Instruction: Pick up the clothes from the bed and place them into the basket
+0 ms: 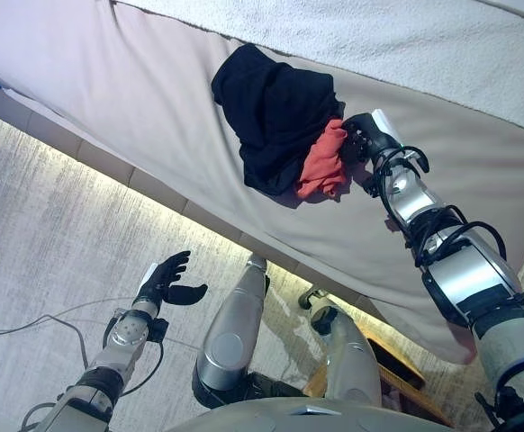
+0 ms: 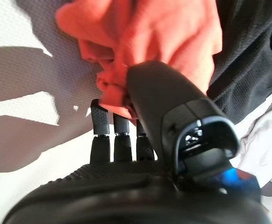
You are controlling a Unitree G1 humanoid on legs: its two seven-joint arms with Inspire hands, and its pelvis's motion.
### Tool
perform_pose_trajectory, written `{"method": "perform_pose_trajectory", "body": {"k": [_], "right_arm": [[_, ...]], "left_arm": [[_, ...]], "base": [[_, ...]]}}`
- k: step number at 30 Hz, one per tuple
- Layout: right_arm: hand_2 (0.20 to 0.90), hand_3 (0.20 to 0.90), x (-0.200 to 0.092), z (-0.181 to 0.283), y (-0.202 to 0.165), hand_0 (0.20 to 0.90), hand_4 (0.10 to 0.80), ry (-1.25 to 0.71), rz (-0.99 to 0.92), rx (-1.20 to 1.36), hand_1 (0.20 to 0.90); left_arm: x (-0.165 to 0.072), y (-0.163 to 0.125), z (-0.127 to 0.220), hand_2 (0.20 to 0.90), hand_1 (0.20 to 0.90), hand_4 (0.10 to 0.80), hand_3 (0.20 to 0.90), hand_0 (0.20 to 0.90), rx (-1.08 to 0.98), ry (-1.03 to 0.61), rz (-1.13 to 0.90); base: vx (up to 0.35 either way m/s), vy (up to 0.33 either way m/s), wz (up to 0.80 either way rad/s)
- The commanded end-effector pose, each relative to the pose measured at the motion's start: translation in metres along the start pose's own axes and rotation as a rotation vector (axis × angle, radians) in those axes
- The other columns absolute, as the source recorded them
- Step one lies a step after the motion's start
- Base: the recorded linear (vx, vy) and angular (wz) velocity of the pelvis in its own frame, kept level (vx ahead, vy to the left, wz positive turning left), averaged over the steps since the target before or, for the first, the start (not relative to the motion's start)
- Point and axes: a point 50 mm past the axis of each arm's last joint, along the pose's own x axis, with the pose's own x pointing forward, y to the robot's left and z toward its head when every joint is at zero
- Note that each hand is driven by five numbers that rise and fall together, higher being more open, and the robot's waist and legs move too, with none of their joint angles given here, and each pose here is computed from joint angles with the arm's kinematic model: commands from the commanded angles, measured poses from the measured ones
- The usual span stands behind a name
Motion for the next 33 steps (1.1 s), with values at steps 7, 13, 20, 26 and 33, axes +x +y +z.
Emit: {"method": "perform_pose_trajectory", "body": {"k": [7, 13, 20, 26, 33], "right_arm": [[0.3, 0.2, -0.007, -0.016, -0.032, 0.3, 0.1, -0.024, -0.171, 0.256, 0.3], [0.3, 0.2, -0.027, -0.034, -0.026, 0.3, 0.1, -0.046, -0.163, 0.423, 0.3], [0.3, 0.2, -0.069, -0.042, 0.013, 0.3, 0.1, -0.116, -0.138, 0.65, 0.3], [0.3, 0.2, -0.109, -0.051, 0.02, 0.3, 0.1, -0.172, -0.142, 0.802, 0.3], [0.3, 0.2, -0.138, -0.057, 0.023, 0.3, 0.1, -0.191, -0.104, 0.878, 0.3]], "left_arm": [[-0.018, -0.004, -0.025, 0.9, 0.9, 0.8, 0.9, 0.9, 0.083, 0.051, -0.016], [-0.036, -0.016, -0.055, 0.9, 0.9, 0.8, 0.9, 0.9, 0.067, 0.154, -0.016], [-0.056, -0.035, -0.085, 0.9, 0.9, 0.8, 0.9, 0.9, 0.023, 0.271, -0.007], [-0.068, -0.049, -0.098, 0.9, 0.9, 0.8, 0.9, 0.9, 0.008, 0.315, -0.021], [-0.07, -0.058, -0.099, 0.9, 0.9, 0.8, 0.9, 0.9, -0.02, 0.324, -0.031]], "base": [[-0.004, 0.002, -0.03], [0.058, 0.058, -0.12], [0.054, 0.044, -0.15], [-0.008, -0.011, -0.2], [-0.009, 0.026, -0.32]]}}
